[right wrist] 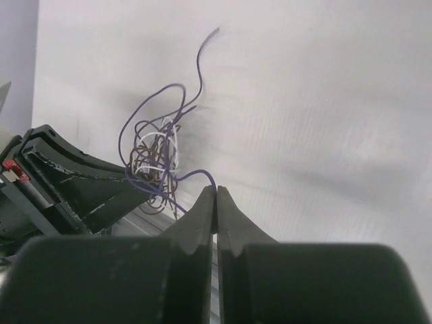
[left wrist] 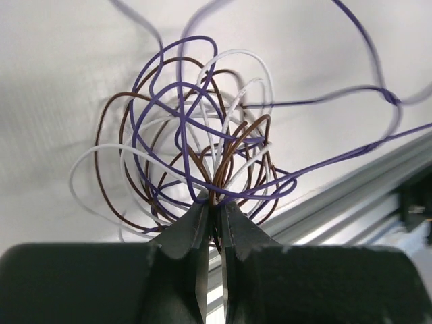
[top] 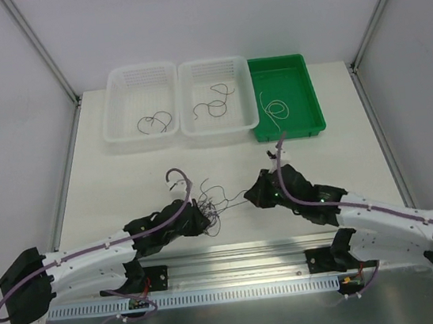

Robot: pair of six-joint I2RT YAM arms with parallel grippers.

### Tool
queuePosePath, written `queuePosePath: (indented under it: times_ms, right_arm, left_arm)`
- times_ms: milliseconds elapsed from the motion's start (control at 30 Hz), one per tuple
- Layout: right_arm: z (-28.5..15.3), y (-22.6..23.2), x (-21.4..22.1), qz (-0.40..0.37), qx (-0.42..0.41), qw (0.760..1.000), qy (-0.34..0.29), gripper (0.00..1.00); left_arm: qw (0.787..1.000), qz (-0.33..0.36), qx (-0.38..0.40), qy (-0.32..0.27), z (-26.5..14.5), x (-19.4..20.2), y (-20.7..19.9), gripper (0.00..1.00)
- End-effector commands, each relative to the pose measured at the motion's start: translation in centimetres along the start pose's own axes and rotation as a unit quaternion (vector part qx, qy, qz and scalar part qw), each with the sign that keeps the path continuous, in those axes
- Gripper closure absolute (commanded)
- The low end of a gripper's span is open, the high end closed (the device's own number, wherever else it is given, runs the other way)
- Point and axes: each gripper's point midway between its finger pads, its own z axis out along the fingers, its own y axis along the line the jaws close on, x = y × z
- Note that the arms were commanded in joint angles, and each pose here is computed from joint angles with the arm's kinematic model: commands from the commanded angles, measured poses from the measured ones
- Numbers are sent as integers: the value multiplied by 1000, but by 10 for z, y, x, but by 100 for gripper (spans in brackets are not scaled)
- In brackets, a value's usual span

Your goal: Untangle the cables

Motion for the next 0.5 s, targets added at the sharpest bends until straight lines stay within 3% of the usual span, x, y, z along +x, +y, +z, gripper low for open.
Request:
queuePosePath:
  times_ms: [0, 133, 233, 467]
  right_arm:
    - [-52, -52, -44, -26, 119, 987, -104, 99]
    - [-95, -64, -64, -16, 126, 979, -161, 99]
    - [-110, -68, -66, -21, 126, 978, -167, 99]
    - [-93, -80, -43, -56, 179, 978, -92, 97]
  left_arm:
    - [996, -50, -62, -47, -5, -5, 36, 100]
    - [993, -71, -40, -82, -14, -16, 35, 95]
    - [995, -53, -3, -86, -23, -25, 17, 84]
    - [993, -15, 91, -76, -49, -45, -34, 59]
